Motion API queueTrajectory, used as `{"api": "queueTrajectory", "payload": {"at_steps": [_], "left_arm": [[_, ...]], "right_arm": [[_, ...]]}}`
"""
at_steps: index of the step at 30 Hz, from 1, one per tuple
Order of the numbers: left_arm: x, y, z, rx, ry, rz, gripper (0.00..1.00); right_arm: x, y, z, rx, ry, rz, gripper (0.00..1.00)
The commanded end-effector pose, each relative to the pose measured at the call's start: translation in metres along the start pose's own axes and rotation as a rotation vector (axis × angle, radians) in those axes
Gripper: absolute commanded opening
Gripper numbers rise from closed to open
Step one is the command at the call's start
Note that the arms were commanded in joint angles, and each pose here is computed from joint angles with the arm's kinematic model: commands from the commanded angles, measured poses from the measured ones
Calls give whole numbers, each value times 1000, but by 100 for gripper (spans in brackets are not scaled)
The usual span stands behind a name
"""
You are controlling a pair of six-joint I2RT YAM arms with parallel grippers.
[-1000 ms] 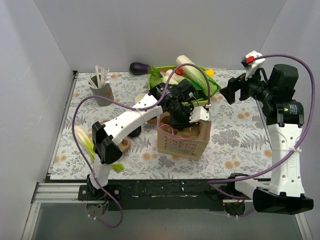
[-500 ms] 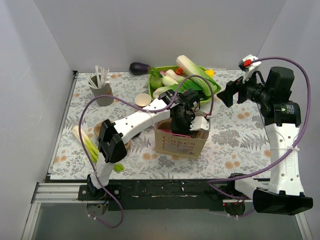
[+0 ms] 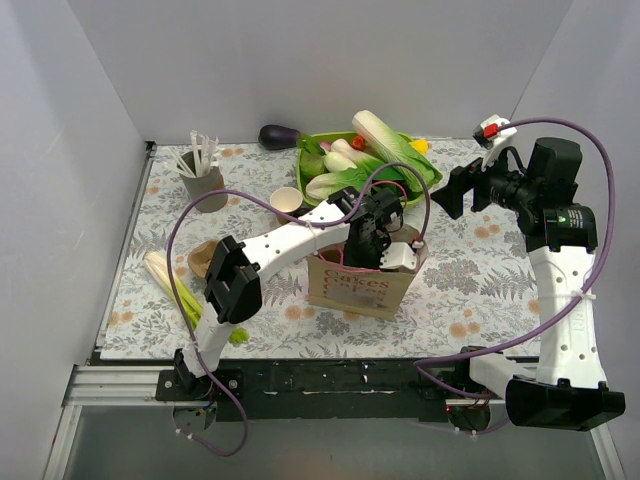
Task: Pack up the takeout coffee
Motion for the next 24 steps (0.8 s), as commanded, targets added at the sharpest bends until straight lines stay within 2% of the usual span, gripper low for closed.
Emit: {"api": "queueTrajectory", "payload": {"at_steps": [1,3,4,6,7,11,14,18,24], "left_arm": [[-3,-7,-4,-51,33,-4,0],[-3,-6,-5,-48,37,2,3],[-4,-6,-5,-46,46,6,12],[-4,-6,-4,-43,51,10,24],[-5,-7,-4,-41,57,10,36],[-5,-9,3,-28,56,3,54],[-2,-10,11,-8,33,11,63],[4,-8,27,31,-13,20,68],[17,-9,56,57,-170,55,72]], "right_arm": [[4,5,4,21,-34,14,92],[4,4,4,21,-33,12,92],[4,4,3,21,-32,11,92],[3,4,3,21,-31,7,92],[3,3,2,21,-28,3,92],[3,3,1,26,-32,-3,91],[3,3,0,27,-32,-6,91],[3,3,3,19,-16,0,92],[-11,4,7,4,48,7,92]]}}
Point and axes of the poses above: each gripper's point midway between its finger pads, its own z axis back along the fingers, its own y axis along the line the jaws close on, x = y × z, the point moved 10 cm from there along z, back along the fingers, and after that the axes turned 12 degrees about -z, right-handed, at the moved point
